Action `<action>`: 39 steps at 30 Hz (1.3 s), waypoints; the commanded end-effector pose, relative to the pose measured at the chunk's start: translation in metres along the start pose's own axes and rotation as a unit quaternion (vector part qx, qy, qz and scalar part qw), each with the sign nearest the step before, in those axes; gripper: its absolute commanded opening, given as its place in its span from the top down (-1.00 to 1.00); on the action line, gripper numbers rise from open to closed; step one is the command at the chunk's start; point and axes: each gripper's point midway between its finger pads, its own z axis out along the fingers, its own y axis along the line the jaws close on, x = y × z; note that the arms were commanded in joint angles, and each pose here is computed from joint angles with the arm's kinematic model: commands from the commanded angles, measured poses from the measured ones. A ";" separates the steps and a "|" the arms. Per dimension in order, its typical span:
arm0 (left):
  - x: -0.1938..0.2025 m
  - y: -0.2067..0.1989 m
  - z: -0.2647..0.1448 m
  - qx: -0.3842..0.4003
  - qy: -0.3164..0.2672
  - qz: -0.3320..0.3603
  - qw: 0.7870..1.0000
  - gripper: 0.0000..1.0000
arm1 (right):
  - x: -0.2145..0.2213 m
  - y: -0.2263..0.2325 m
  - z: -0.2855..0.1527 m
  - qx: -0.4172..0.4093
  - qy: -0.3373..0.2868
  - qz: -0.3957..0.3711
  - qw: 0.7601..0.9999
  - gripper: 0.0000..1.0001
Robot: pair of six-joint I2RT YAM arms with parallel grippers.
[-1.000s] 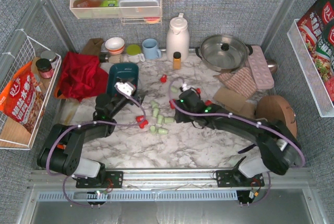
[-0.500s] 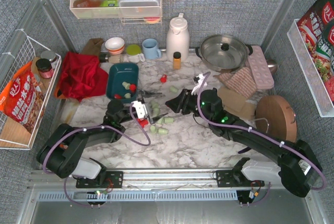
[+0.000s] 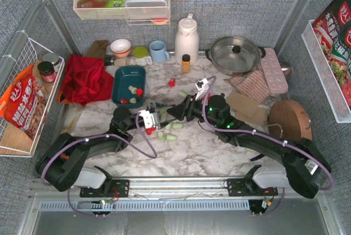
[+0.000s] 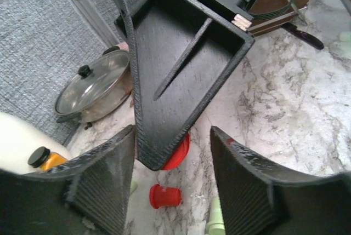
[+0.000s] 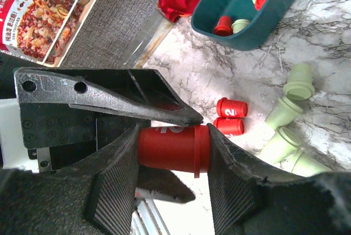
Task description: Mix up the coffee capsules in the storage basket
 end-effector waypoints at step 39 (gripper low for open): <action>0.087 0.164 -0.144 -0.366 0.159 -0.016 0.917 0.33 | 0.081 -0.111 -0.005 0.253 0.207 -0.128 0.936 -0.35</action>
